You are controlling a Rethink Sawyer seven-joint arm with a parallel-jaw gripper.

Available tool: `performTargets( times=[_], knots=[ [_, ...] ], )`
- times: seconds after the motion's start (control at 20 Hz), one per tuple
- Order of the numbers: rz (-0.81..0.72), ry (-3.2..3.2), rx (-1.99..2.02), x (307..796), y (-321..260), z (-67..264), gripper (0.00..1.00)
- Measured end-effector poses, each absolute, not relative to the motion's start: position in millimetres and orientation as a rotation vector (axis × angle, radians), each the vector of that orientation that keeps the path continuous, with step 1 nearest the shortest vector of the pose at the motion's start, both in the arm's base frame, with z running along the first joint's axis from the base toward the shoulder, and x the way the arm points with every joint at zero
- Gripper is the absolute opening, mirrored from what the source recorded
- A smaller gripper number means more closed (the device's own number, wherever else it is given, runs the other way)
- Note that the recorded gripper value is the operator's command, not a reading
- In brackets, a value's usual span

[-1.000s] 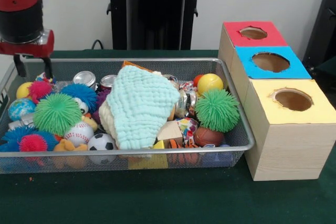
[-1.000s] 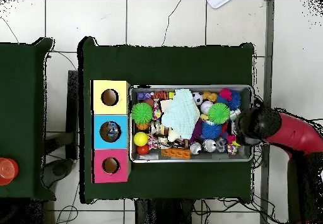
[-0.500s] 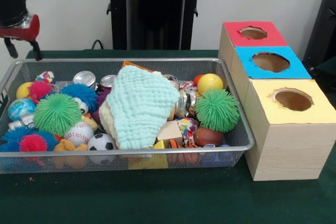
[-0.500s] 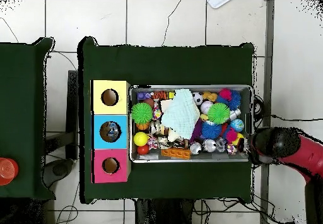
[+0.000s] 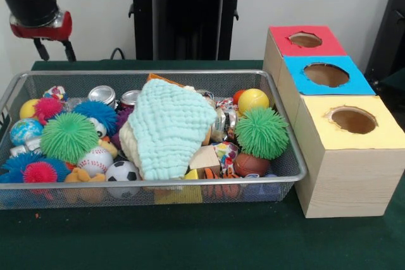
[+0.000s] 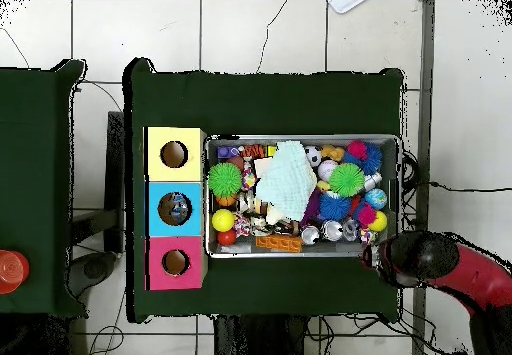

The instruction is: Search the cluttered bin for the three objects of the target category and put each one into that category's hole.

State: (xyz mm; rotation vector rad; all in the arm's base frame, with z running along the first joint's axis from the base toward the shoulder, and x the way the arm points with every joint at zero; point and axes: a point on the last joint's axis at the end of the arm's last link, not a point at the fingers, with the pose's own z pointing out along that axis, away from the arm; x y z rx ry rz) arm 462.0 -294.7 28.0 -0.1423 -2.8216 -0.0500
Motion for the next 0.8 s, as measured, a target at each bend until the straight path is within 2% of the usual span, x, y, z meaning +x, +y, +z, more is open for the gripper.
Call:
performTargets(
  times=[0.8],
  knots=[
    [-0.009,-2.913,0.103,422.5,-259.8,-57.7,1.00]
  ],
)
